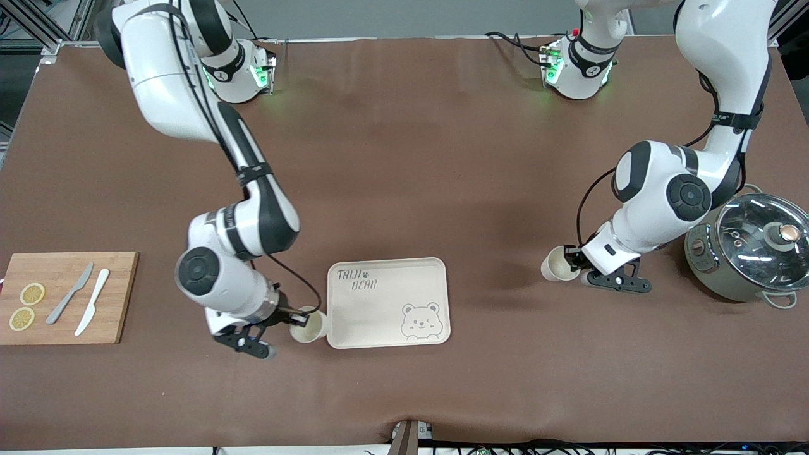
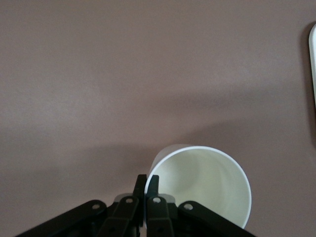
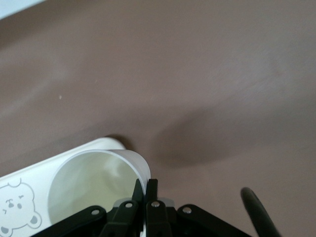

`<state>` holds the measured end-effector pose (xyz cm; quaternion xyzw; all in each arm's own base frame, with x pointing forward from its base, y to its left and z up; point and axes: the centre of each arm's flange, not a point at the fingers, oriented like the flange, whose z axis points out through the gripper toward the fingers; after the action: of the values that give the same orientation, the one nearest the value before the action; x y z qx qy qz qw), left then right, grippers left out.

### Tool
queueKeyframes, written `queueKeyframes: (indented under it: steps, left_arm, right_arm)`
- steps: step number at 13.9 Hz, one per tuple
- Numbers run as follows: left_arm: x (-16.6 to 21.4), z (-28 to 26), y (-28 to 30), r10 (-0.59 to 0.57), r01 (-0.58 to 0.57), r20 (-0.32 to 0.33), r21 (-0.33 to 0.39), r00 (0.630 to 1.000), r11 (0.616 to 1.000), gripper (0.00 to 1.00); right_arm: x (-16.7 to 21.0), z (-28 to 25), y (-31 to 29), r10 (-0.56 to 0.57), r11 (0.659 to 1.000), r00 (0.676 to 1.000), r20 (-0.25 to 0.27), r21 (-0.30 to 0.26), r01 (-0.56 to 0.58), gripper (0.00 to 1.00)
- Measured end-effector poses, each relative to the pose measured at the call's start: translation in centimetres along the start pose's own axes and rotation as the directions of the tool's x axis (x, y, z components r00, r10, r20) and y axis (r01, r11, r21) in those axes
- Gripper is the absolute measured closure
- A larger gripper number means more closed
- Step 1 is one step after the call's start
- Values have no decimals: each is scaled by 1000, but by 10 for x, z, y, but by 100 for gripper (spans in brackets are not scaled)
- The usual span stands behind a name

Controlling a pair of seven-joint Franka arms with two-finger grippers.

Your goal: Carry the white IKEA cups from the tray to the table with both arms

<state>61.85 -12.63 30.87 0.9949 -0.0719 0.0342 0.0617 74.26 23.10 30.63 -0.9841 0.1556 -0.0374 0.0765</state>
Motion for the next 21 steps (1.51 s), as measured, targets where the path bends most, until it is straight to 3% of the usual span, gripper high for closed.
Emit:
queueKeyframes:
  steps: [4, 10, 15, 19, 21]
  left_arm:
    - [-14, 25, 7, 11, -12, -37, -12, 999, 1000, 97]
    - [-23, 57, 7, 7, -8, -59, -28, 998, 1000, 97]
    - [-24, 71, 8, 24, -26, -66, -26, 998, 999, 97]
    - [-25, 80, 8, 24, -27, -76, -32, 997, 999, 97]
    - [-25, 81, 11, 31, -34, -76, -32, 997, 999, 82]
  right_arm:
    - [32, -12, 47, -123, 992, 992, -19, -11, 122, 97]
    - [81, -25, 142, -316, 945, 948, -34, -101, 311, 97]
    - [112, -30, 230, -354, 930, 935, -38, -123, 347, 97]
    - [113, 4, 276, -357, 928, 932, -57, -139, 347, 97]
    - [109, 23, 285, -351, 929, 936, -41, -140, 342, 97]
